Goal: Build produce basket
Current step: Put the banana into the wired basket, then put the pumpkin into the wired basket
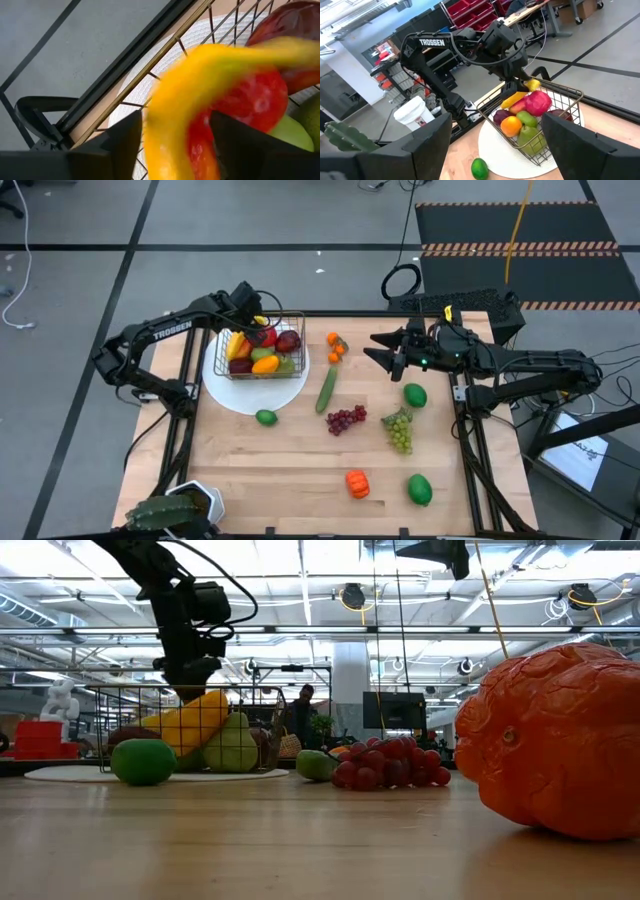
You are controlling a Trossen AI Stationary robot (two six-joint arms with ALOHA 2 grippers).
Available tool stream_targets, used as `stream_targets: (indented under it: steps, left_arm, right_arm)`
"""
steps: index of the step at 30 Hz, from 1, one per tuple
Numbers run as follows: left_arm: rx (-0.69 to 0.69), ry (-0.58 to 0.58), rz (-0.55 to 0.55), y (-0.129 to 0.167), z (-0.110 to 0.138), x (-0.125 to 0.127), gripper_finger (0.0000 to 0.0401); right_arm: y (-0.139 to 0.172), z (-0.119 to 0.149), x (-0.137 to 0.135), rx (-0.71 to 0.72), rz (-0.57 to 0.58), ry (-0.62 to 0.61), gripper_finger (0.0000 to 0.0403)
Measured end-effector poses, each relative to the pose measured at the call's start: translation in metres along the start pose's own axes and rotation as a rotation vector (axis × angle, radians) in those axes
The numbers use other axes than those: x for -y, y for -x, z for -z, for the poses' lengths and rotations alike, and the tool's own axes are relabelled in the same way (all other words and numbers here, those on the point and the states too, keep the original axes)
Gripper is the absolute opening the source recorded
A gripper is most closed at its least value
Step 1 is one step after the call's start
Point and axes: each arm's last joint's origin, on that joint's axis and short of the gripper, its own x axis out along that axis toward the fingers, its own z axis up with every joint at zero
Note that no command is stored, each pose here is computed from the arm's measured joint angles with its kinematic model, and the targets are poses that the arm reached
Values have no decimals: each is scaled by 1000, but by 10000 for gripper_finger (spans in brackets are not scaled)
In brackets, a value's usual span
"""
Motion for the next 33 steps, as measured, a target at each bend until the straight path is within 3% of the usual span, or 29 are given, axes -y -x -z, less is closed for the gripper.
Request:
stream_targets:
  steps: [6, 11, 15, 20, 25, 33]
  left_arm:
    - [-16, 14, -4, 6, -2, -1, 303]
    - [2, 24, -10, 30, -17, -7, 318]
    - [59, 65, -3, 54, -33, -13, 306]
    - [114, 132, 105, 77, -45, -15, 283]
    - [114, 209, 219, 93, -50, -12, 260]
    - [154, 215, 346, 119, -43, 2, 223]
  right_arm:
    - [-1, -3, 5, 13, 22, -3, 299]
    - [-2, -5, 8, 23, 39, -6, 299]
    - [-2, -7, 11, 30, 50, -7, 299]
    - [-2, -7, 11, 30, 50, -11, 299]
    - [-2, -7, 11, 31, 50, -57, 299]
    - [-2, -7, 11, 32, 50, -143, 299]
